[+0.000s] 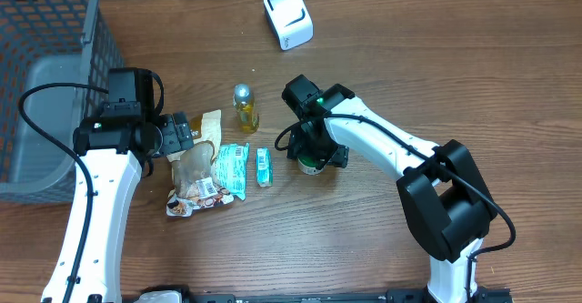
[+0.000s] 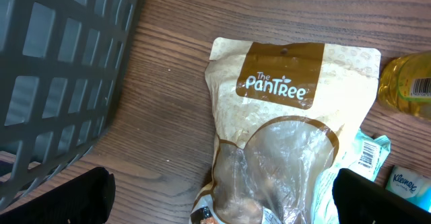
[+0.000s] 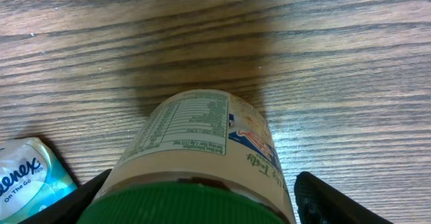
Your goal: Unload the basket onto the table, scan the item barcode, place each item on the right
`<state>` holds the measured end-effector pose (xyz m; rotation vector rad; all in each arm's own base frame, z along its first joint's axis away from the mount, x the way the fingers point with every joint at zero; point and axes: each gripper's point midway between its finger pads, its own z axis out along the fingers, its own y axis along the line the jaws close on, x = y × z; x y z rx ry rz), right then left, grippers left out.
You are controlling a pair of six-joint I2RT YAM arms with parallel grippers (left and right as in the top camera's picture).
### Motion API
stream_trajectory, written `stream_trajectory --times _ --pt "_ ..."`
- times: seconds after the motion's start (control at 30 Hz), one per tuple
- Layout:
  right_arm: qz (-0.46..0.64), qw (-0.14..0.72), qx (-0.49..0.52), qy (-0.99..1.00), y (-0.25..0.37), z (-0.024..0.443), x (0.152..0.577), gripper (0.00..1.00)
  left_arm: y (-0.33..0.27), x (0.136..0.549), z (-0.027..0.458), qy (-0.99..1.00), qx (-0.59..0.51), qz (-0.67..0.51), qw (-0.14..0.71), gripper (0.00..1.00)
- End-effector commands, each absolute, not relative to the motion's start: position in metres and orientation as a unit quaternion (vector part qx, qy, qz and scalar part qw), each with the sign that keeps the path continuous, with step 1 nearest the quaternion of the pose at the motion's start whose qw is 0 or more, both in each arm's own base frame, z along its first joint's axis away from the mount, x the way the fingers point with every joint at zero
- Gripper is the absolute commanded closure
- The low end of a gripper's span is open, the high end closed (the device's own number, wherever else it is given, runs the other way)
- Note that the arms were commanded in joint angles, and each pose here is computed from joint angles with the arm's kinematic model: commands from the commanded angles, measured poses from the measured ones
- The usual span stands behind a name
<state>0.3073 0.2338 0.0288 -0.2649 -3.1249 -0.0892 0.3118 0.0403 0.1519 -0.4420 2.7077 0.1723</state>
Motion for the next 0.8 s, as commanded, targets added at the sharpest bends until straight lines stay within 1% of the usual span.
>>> stream_trajectory --times 0.0,0.37,0.77 --pt "-0.024 0.001 -0.086 -0.996 0.2342 0.0247 0.3065 0.21 0.0402 0.3162 0.1585 0.966 -0.151 0.060 0.203 0.00" --pt "-0.030 -0.005 -0.096 -0.995 0.2396 0.0241 0.3080 0.20 0.0402 0.3162 0.1585 0.966 -0.151 0.060 0.203 0.00" --pt "-0.007 -0.020 -0.094 -0.995 0.2378 0.0238 0.3065 0.21 0.0402 0.3162 0.1585 0.966 -0.151 0.060 0.203 0.00"
